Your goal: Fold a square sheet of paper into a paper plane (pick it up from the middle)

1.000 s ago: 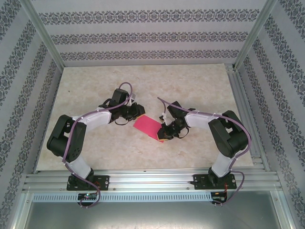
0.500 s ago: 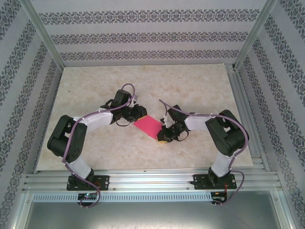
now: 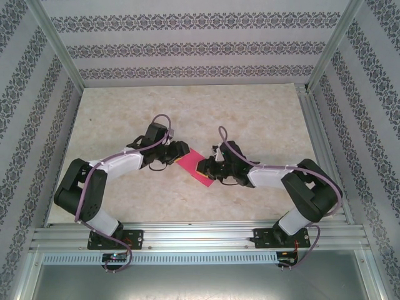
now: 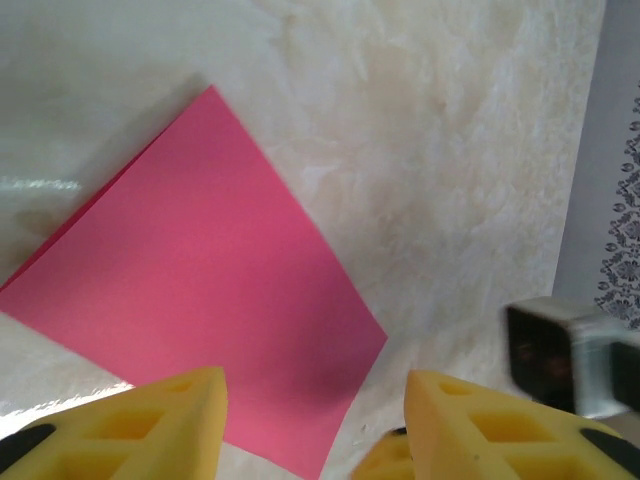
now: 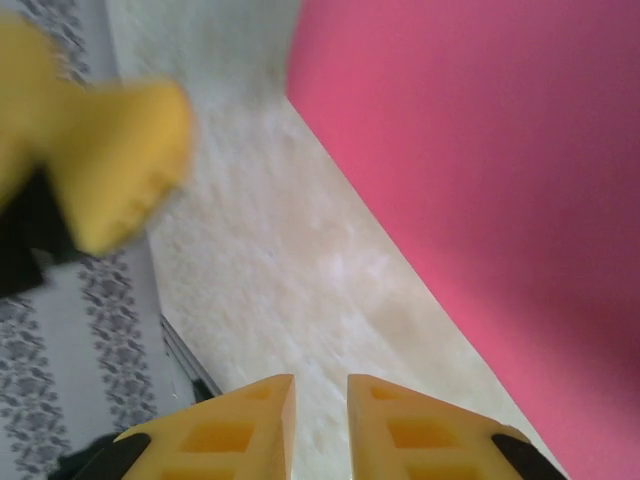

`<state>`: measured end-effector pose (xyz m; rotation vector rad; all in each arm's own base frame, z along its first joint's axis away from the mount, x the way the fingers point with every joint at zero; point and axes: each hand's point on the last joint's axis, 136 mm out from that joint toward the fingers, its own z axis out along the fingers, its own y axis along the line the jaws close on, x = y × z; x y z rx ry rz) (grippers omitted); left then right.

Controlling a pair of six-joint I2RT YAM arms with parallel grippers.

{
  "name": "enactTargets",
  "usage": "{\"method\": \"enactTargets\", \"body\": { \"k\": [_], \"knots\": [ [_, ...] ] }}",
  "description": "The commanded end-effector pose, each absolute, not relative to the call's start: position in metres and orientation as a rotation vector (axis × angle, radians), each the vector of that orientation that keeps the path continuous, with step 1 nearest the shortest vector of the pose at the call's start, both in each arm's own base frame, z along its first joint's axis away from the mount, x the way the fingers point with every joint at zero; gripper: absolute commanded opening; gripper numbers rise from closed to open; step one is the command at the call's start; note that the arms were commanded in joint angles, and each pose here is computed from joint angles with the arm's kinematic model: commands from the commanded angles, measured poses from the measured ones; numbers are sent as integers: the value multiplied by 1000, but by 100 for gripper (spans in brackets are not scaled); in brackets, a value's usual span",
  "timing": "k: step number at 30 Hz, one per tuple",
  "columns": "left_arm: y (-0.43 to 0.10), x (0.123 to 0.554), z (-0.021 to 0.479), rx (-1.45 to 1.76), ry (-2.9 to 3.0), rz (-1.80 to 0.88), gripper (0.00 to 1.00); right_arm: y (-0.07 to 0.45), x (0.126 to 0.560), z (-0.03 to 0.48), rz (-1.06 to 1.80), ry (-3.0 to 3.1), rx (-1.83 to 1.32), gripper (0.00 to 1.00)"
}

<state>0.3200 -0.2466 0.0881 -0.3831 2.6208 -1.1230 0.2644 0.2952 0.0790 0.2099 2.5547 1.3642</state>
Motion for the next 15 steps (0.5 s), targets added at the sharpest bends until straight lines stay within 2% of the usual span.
{"method": "enactTargets", "body": {
  "k": [1,5,8,15],
  "knots": [
    [-247,312,85,-475,2590,-1135,55,247,292,77,1048,2570,127,31],
    [-253,307,76,-494,2600,-1150,61,212,291,51,811,2779,-48,36],
    [-264,309,71,-496,2605,-1212,61,208,289,41,805,2832,-91,37],
    [-267,319,51,-488,2655,-1142,58,204,284,34,783,2860,-134,40]
  ]
}}
